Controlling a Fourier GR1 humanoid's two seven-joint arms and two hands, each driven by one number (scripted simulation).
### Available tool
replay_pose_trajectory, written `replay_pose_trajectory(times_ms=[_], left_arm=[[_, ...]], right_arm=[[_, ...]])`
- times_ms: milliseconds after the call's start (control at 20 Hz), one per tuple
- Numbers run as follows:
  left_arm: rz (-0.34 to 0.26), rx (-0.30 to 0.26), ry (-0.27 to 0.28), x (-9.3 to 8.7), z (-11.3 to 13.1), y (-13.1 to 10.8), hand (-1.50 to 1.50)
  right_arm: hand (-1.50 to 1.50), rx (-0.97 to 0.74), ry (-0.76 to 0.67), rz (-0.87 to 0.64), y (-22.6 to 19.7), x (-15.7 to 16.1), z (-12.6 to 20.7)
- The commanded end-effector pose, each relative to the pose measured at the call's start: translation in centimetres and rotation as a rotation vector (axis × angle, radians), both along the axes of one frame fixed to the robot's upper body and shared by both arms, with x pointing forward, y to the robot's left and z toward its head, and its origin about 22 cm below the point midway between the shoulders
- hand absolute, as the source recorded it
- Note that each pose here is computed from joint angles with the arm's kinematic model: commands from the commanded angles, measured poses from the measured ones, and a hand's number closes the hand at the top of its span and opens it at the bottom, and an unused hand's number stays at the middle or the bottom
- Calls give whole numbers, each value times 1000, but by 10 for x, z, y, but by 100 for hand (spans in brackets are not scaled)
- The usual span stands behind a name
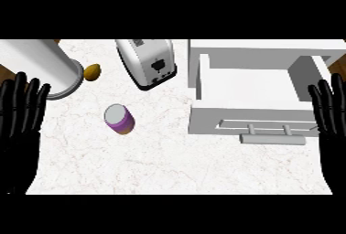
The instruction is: Pick up the can, place it into the drawer and close the drawer
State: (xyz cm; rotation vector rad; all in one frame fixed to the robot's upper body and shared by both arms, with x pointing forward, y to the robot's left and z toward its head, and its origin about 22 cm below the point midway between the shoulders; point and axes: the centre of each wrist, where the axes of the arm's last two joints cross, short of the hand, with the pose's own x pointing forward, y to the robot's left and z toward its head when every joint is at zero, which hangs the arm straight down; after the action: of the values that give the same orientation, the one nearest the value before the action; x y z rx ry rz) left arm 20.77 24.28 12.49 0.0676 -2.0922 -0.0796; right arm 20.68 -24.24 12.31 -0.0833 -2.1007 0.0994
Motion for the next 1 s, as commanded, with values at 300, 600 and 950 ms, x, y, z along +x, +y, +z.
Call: replay_pose_trajectory(times_ms=[300,600,950], left_arm=[[198,-101,342,-10,-45,17,-150],[223,-136,405,12,-24,11,-150],[220,-116,376,3,9,14,-150]], right_arm=[[-150,85,240,-130,-13,-3,-21],[-150,87,286,-152,-3,0,-11],[-150,63,293,-153,-28,-12,-17]])
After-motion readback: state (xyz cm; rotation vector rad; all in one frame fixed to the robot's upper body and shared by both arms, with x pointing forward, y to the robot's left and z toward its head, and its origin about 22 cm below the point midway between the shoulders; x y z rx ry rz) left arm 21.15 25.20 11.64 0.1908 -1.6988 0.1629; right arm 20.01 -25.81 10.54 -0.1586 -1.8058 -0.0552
